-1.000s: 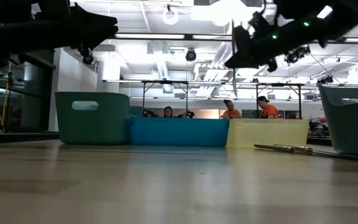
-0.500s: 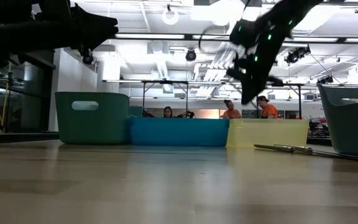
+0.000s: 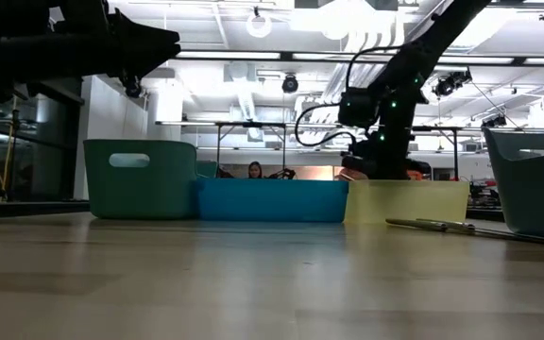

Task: Sort silverware by color (type)
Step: Put the gold knife into the yellow bin

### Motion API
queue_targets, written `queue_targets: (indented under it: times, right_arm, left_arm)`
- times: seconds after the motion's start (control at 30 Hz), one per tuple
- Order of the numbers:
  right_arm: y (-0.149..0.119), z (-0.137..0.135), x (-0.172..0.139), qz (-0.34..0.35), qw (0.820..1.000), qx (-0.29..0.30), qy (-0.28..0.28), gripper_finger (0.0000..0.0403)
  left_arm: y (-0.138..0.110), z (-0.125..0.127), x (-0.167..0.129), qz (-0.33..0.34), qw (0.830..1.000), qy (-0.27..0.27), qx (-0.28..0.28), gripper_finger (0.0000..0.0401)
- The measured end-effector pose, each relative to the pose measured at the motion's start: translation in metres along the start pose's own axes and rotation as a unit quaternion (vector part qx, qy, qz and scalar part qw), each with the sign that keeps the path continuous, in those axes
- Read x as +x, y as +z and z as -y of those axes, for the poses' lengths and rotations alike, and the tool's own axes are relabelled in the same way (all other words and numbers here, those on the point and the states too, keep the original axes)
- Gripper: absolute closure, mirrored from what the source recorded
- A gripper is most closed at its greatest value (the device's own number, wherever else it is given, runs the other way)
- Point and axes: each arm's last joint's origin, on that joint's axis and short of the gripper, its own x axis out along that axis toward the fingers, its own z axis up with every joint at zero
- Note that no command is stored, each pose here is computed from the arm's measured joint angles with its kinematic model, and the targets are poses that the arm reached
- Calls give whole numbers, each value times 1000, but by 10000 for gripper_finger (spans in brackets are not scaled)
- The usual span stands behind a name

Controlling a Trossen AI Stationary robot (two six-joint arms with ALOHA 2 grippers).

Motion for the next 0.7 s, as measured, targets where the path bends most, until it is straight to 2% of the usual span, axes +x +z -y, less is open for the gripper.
queue_targets:
  times: [0.27,0.47,0.6,0.7]
  right_arm:
    - [0,0,0,0,1000,-1,2,348]
    - [0,0,-1,-1,1000,-26,2,338]
    - [-1,0,-17,14,998,-66,5,337]
    - [-7,-4,-40,55,993,-100,4,337]
  left_arm:
    - [0,0,0,-2,1000,0,0,243]
    - [-2,0,0,-12,1000,-1,2,243]
    - [-3,0,0,-13,1000,-1,2,243]
    - [-3,0,0,-13,1000,-1,2,243]
